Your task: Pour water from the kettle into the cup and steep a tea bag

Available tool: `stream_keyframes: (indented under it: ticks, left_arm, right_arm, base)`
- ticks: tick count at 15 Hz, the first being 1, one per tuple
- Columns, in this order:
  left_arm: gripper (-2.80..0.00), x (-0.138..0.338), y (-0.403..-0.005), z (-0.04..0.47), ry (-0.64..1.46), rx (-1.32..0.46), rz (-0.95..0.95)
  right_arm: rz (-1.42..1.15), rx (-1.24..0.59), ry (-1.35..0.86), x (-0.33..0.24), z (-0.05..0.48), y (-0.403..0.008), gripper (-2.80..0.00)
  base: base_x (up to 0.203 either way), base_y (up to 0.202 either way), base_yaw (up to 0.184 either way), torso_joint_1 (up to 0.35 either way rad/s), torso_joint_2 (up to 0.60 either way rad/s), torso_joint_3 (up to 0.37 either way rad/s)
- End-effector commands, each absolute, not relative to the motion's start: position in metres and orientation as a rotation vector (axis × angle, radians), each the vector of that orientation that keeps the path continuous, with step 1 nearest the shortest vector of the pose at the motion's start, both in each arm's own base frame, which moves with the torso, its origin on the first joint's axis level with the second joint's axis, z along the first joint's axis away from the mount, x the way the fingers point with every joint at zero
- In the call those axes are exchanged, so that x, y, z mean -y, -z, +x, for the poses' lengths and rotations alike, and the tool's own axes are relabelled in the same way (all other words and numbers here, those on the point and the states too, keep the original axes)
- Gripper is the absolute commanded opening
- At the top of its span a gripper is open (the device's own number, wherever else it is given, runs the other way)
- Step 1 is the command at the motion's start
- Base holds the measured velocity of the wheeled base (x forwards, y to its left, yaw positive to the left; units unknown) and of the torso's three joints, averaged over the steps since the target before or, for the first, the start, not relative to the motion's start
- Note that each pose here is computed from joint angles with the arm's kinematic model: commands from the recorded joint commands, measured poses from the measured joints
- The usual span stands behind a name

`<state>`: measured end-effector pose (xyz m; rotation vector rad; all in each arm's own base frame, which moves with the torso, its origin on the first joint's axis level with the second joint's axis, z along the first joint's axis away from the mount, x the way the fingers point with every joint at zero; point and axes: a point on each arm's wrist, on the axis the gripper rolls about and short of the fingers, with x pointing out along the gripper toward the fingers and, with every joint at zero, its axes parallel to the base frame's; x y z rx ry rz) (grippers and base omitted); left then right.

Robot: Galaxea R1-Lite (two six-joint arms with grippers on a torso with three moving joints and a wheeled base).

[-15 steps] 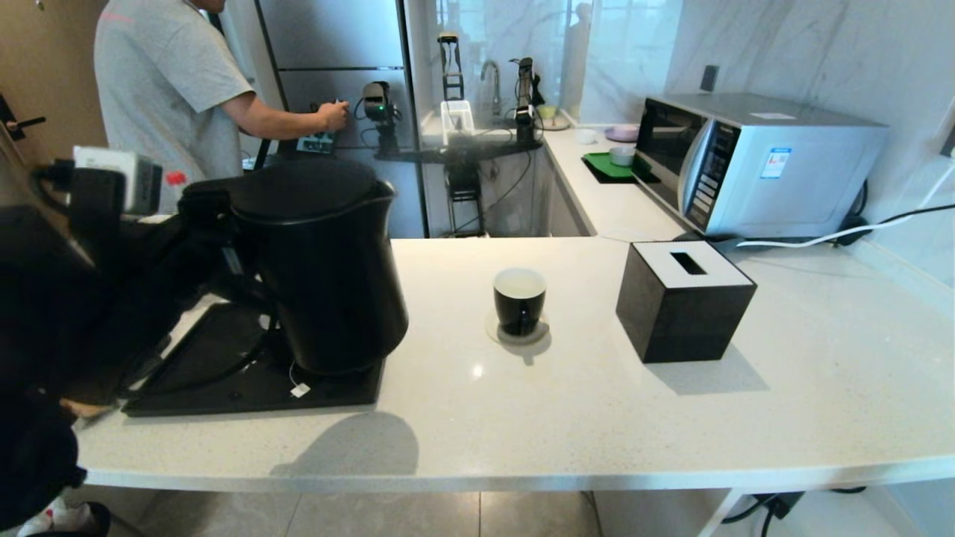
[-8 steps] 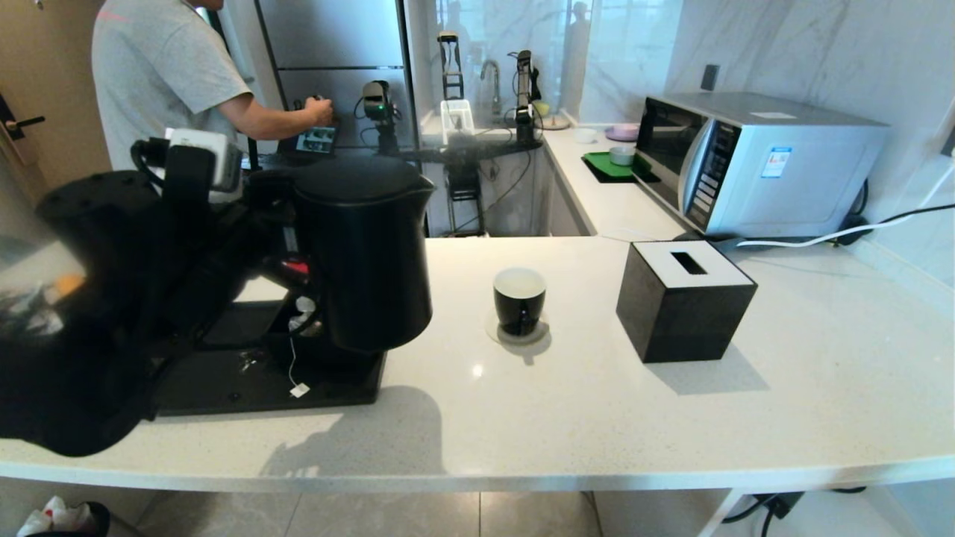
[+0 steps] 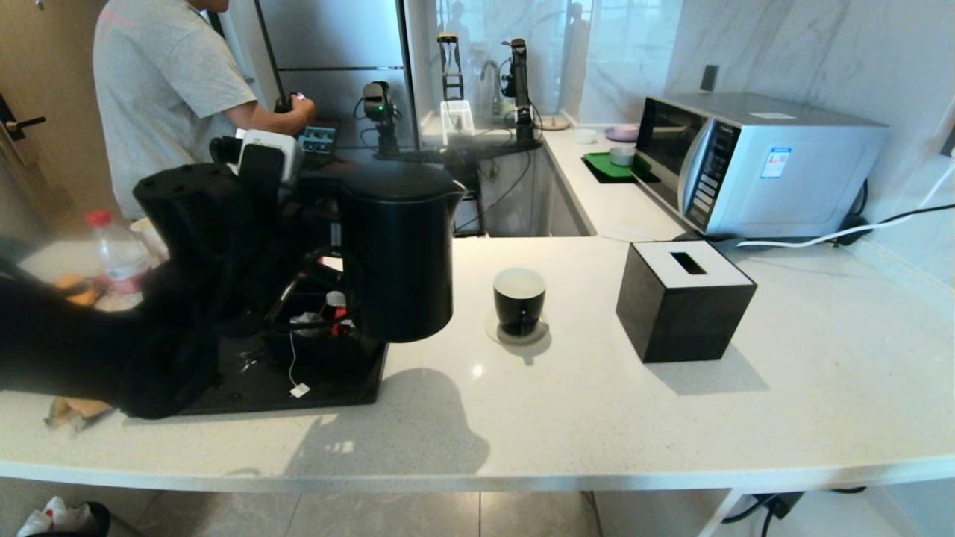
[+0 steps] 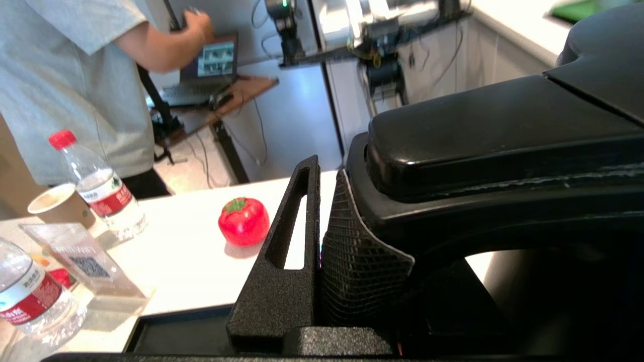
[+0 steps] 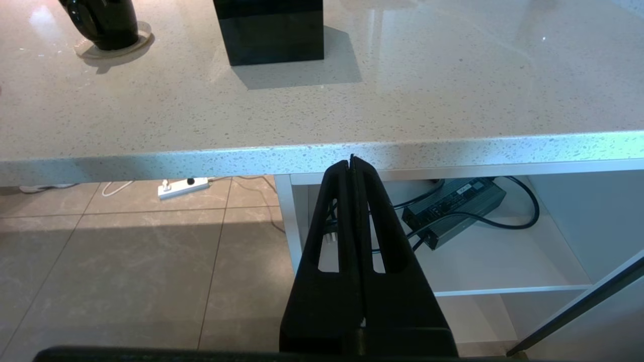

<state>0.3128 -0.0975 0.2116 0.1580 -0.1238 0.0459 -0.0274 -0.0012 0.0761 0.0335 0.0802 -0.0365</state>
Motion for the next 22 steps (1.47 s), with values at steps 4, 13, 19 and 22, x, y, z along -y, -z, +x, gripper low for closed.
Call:
stream_keyframes:
  ticks: [4, 13, 19, 22]
  left_arm:
    - [-2.8, 0.104, -0.206, 0.319, -0.033, 0.072, 0.18]
    - [-2.8, 0.123, -0.198, 0.338, -0.038, 0.012, 0.225]
    - [-2.8, 0.13, -0.19, 0.352, -0.034, -0.023, 0.27]
    - [-2.8, 0.133, -0.187, 0.358, -0.03, -0.053, 0.284]
  right_arm:
    - [0.033, -0.082, 0.037, 0.001, -0.027, -0.076, -2.8]
    - [0.034, -0.082, 0.037, 0.001, -0.027, -0.076, -2.8]
    - [0.035, -0.082, 0.037, 0.001, -0.027, -0.076, -2.8]
    - [0.034, -0.082, 0.038, 0.001, -0.027, -0.076, -2.8]
  base:
    - [0.0, 0.0, 0.0, 0.0, 0.0, 0.0]
    - [0.0, 0.0, 0.0, 0.0, 0.0, 0.0]
    - [0.0, 0.0, 0.0, 0.0, 0.0, 0.0]
    - [0.0, 0.0, 0.0, 0.0, 0.0, 0.0]
